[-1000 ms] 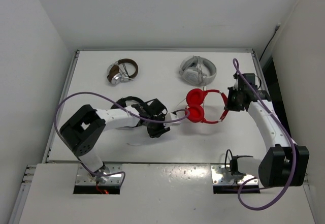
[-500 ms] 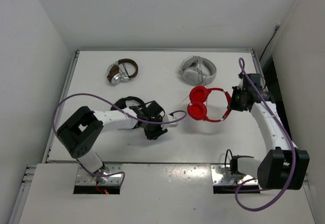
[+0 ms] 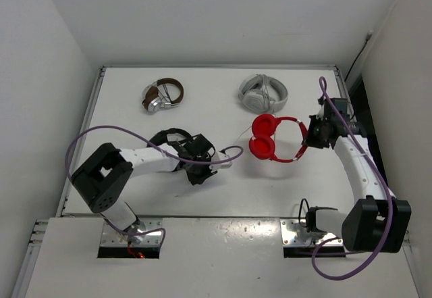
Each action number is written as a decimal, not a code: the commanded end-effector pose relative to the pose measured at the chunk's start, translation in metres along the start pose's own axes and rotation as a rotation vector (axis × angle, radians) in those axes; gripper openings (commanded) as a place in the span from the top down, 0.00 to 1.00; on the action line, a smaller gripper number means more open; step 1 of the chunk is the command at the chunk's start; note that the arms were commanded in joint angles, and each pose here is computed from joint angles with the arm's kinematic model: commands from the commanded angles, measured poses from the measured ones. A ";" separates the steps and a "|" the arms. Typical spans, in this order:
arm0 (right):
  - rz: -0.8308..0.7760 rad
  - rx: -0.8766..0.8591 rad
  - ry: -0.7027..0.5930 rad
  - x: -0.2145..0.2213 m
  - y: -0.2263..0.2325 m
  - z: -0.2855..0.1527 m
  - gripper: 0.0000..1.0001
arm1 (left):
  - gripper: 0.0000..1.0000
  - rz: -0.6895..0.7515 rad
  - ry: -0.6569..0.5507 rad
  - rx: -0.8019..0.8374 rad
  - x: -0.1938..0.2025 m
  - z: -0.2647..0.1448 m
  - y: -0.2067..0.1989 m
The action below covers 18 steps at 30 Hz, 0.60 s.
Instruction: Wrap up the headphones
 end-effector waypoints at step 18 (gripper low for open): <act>0.139 -0.017 -0.145 -0.046 0.074 0.005 1.00 | 1.00 0.251 -0.260 0.003 -0.136 -0.046 -0.014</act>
Point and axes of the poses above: each gripper's point midway between its finger pads, its own z axis out along the fingers, its own y axis along the line the jaws close on, x = y × z, the point moved 5 cm from there along -z, back along the fingers, and after that the axes turned 10 degrees about z, right-handed, at the moved point
